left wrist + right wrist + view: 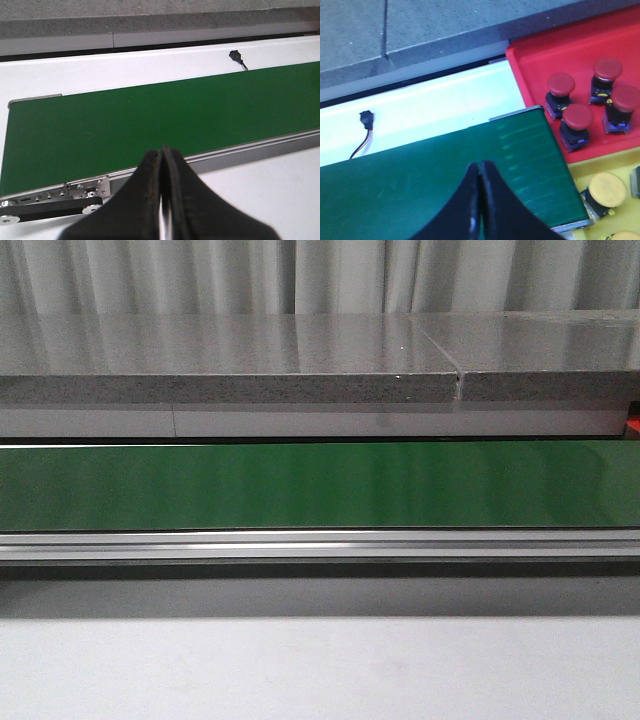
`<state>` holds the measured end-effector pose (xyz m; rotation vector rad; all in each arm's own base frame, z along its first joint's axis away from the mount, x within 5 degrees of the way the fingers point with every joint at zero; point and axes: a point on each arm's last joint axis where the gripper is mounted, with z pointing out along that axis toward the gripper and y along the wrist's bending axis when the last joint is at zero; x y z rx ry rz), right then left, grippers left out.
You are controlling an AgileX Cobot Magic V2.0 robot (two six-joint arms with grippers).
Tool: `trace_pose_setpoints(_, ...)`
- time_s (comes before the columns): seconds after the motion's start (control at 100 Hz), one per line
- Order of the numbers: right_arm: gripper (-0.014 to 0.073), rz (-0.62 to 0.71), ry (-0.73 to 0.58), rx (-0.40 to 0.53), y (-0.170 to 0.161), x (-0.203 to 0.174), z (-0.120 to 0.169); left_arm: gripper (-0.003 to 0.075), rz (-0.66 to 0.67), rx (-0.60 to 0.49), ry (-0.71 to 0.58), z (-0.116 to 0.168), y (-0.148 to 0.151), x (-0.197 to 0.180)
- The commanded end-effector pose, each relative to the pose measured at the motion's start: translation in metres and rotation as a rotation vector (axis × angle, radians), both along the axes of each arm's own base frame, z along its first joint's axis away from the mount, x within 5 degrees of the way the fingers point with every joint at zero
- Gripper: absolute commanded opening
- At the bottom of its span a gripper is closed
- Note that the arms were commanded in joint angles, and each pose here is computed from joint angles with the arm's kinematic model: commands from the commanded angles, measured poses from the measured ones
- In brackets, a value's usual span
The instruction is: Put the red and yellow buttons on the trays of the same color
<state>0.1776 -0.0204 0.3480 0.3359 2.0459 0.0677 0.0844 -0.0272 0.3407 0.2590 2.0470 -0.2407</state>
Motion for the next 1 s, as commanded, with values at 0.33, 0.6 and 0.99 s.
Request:
trace_pose_setpoints(0.33,-0.0106,0.099,-0.197,-0.061,0.017,-0.03,0.034,-0.0021,-0.004,-0.041,-0.078,0.013,-0.002,0.002)
trace_pose_setpoints(0.6,-0.0106,0.166,-0.244,-0.157,0.021,-0.046,0.04,-0.0021,-0.004,-0.041,-0.078,0.013,-0.002,0.002)
trace_pose_setpoints(0.99,-0.0106,0.172,-0.283,-0.214,0.02,-0.075,0.006,-0.0021,-0.004,-0.041,-0.078,0.013,-0.002,0.002)
